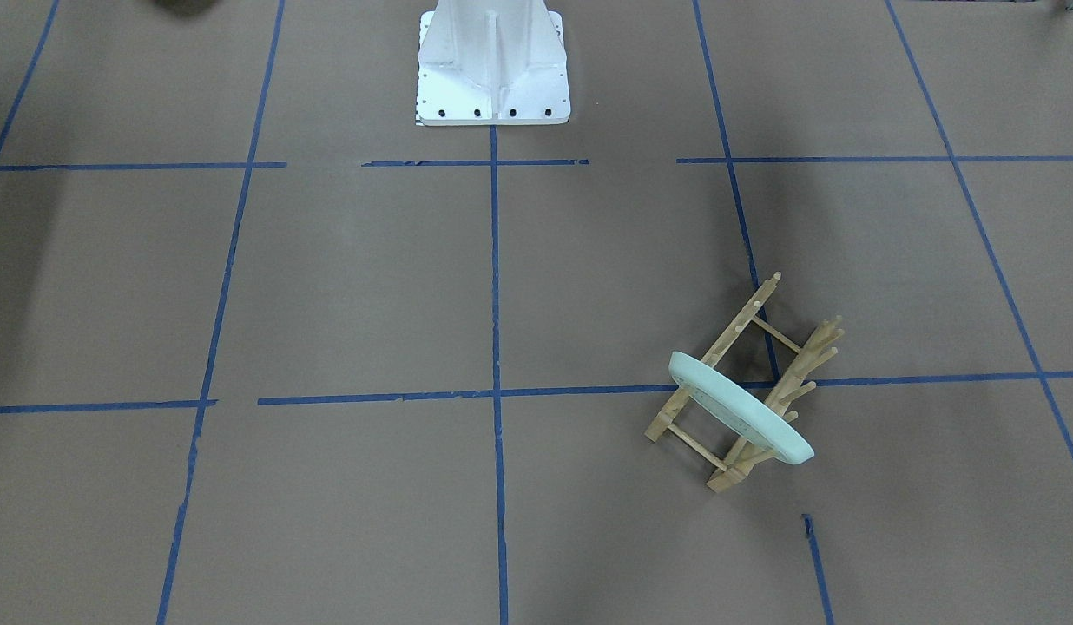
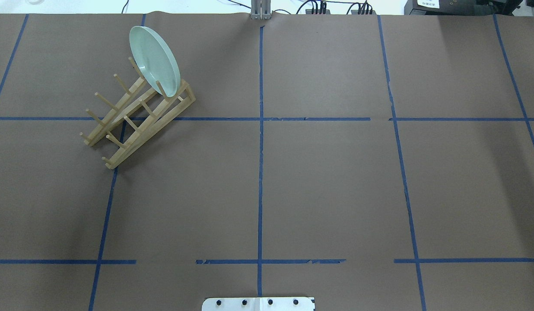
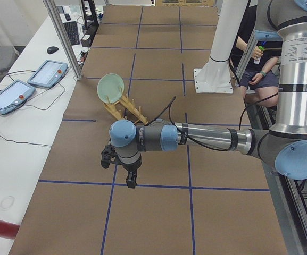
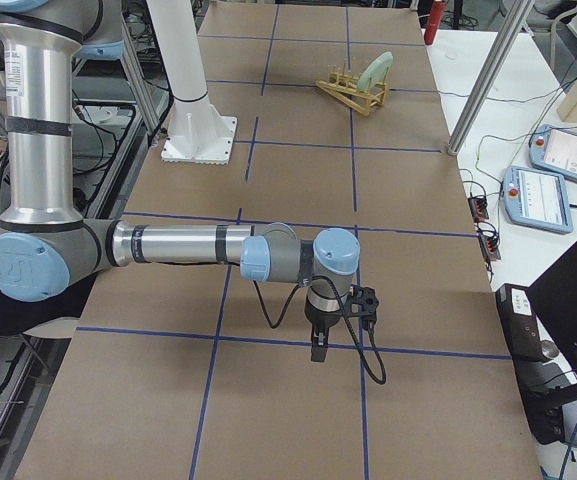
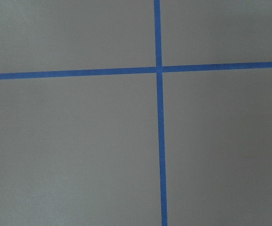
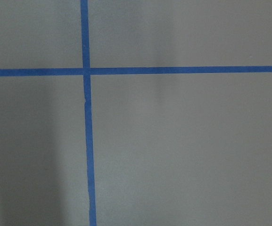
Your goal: Place plate on table
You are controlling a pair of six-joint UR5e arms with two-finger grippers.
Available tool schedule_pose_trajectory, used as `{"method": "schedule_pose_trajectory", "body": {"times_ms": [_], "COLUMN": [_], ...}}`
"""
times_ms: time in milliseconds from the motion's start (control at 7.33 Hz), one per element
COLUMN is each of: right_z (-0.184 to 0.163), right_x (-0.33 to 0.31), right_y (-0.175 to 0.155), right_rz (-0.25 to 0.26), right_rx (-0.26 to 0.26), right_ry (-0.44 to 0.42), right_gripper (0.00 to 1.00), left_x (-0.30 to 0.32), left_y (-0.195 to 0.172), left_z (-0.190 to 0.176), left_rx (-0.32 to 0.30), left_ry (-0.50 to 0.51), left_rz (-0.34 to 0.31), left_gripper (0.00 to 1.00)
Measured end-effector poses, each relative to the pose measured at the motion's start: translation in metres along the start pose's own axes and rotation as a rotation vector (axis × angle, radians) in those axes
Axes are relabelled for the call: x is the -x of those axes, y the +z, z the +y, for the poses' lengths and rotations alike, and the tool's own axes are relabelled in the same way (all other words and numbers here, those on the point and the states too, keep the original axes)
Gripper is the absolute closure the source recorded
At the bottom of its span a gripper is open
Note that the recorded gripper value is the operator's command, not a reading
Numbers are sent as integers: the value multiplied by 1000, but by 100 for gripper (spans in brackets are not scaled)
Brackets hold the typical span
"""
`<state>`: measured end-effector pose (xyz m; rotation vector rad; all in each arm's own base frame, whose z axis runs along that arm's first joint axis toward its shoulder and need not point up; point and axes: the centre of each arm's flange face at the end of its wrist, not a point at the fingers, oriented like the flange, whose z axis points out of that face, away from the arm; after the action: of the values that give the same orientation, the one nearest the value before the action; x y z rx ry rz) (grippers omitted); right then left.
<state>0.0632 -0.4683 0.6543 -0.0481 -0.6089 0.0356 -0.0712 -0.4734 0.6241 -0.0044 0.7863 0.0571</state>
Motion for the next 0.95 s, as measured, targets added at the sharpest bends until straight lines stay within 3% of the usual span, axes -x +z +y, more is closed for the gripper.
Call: {"method": "schedule_pose_trajectory", "body": {"times_ms": [545,955], "right_z": [0,0], "right_x": [0,0], "right_y": [0,0], "right_rz": [0,0], "right_rx": [-1,-1], "right_ry": [0,0], "right_gripper": [0,0], "left_x": [-11,-61], "left_y": [-10,-55], "left_z": [-11,-62], "left_rx": [-32,-228], "left_ry": [32,144], "left_rz": [1,-1], "left_gripper": [0,0]}}
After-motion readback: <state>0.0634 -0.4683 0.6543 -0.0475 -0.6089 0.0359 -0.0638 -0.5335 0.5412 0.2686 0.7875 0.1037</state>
